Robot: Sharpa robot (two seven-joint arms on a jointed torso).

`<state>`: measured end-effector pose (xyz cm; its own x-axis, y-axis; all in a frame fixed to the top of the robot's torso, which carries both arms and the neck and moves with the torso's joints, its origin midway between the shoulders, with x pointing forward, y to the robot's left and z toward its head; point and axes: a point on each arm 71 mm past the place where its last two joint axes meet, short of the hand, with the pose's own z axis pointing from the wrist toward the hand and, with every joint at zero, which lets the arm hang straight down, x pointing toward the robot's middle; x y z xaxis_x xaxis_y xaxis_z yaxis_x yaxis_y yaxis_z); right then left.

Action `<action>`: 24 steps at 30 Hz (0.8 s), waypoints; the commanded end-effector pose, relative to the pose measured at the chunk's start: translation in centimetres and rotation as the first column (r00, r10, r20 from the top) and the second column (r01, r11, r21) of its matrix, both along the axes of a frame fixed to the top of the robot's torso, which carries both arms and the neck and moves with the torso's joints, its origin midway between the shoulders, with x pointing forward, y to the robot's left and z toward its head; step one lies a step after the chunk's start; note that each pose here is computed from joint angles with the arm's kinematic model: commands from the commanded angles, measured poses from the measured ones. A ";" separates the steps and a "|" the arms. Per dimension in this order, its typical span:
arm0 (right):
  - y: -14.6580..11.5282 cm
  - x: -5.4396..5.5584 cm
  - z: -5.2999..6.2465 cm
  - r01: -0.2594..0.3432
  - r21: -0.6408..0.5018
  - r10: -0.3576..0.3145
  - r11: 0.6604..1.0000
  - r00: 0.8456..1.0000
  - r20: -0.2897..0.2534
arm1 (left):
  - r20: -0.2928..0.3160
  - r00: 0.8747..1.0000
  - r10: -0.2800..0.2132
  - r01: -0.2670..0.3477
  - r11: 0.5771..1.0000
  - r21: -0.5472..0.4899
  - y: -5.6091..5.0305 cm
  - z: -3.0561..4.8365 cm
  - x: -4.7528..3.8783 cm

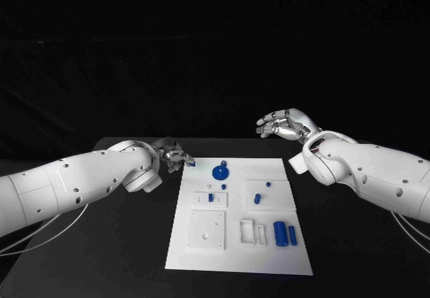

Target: Assemble the parts on the task board

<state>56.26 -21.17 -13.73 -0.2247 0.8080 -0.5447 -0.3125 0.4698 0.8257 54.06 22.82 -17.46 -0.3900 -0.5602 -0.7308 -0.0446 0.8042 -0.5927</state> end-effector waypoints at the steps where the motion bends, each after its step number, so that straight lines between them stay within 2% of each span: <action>1: 0.1 0.0 0.0 -0.007 0.004 0.007 1.000 1.000 -0.002 | 0.007 1.000 0.004 -0.004 1.000 0.000 -0.4 0.19 -0.56; 7: 0.0 0.0 0.0 -0.005 0.006 0.005 1.000 1.000 -0.003 | -0.012 1.000 -0.012 0.012 1.000 0.003 -0.6 -0.23 -1.52; 9: 0.0 0.0 0.0 -0.005 0.006 0.005 1.000 1.000 -0.005 | -0.021 1.000 -0.019 0.020 1.000 0.013 -0.5 -0.87 -2.17; 11: -0.1 0.0 0.0 -0.003 0.006 0.003 1.000 1.000 -0.005 | -0.015 0.999 -0.029 0.029 0.999 0.028 -0.5 -1.24 -2.47; 15: 0.0 0.0 0.0 -0.005 0.007 0.005 1.000 1.000 -0.006 | -0.024 0.998 -0.051 0.053 0.996 0.065 -0.5 -2.51 -3.34; 18: 0.0 0.0 0.0 -0.005 0.007 0.005 1.000 1.000 -0.007 | -0.015 0.997 -0.075 0.076 0.994 0.084 -0.9 -2.93 -3.76; 24: -0.1 0.1 0.0 -0.002 0.007 0.002 1.000 1.000 -0.007 | -0.030 0.995 -0.091 0.094 0.992 0.085 -1.4 -3.59 -4.44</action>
